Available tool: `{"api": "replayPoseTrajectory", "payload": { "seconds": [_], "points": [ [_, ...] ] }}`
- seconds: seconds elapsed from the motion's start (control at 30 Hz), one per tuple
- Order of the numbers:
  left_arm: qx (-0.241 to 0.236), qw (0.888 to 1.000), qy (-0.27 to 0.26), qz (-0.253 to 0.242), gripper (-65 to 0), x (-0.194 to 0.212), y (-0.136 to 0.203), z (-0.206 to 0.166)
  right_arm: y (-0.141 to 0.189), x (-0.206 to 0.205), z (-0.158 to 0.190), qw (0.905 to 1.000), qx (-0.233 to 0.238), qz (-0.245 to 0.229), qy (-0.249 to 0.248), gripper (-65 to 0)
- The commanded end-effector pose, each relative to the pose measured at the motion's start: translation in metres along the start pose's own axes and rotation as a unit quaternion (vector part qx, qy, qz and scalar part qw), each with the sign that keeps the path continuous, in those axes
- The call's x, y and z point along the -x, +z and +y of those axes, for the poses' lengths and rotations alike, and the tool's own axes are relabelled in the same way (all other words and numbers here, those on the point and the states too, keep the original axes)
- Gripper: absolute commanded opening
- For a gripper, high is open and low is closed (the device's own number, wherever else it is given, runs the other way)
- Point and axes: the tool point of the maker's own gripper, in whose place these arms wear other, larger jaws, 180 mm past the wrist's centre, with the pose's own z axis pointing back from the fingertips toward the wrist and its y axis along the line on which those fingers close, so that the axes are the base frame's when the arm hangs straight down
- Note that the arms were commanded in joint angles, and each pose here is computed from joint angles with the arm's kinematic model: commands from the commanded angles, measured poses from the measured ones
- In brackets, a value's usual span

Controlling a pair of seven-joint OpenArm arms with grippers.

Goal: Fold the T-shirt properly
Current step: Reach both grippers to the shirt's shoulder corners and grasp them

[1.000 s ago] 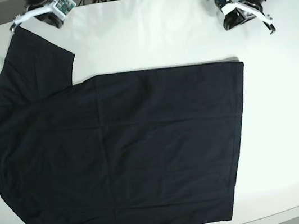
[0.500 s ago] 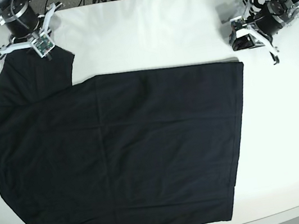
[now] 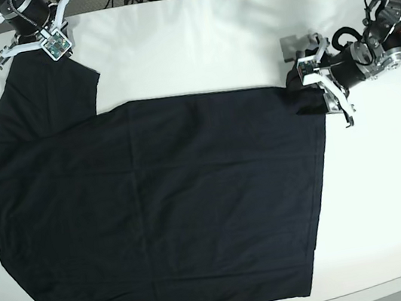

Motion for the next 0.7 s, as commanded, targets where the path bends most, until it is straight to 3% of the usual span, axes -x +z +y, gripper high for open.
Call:
{"api": "replayPoseTrajectory", "payload": {
  "seconds": [0.0, 0.13, 0.23, 0.27, 0.3, 0.33, 0.37, 0.67],
  "points": [
    [0.025, 0.998, -0.02, 0.054, -30.7, 0.026, 0.003, -0.007, 0.003, -0.005, -0.004, 0.9999, 0.007, -0.01, 0.005, -65.0],
    [0.045, 0.996, -0.042, 0.068, -30.8, 0.037, -0.004, -0.01, 0.003, -0.005, -0.013, 0.9995, 0.031, -0.009, -0.005, -62.8],
    [0.054, 0.995, -0.053, 0.066, -33.6, 0.035, -0.007, -0.012, 0.003, -0.004, -0.016, 0.9992, 0.039, -0.006, 0.005, -40.2],
    [0.057, 0.995, -0.054, 0.065, -39.9, 0.034, -0.007, -0.013, 0.003, -0.003, -0.015, 0.9992, 0.039, -0.005, 0.005, -33.6],
    [0.057, 0.995, -0.054, 0.065, -51.0, 0.034, -0.007, -0.014, 0.003, -0.003, -0.015, 0.9993, 0.038, -0.004, 0.005, -29.5],
    [0.059, 0.995, -0.053, 0.064, -63.3, 0.034, -0.007, -0.015, 0.003, -0.002, -0.015, 0.9993, 0.037, -0.002, 0.006, -28.1],
    [0.059, 0.995, -0.053, 0.065, -65.0, 0.034, -0.007, -0.015, 0.002, 0.001, -0.015, 0.9993, 0.037, 0.001, 0.005, -28.1],
    [0.049, 0.995, -0.054, 0.069, -65.0, 0.035, -0.007, -0.012, -0.04, 0.061, -0.03, 0.9961, 0.038, 0.079, -0.001, -28.1]
  ]
}}
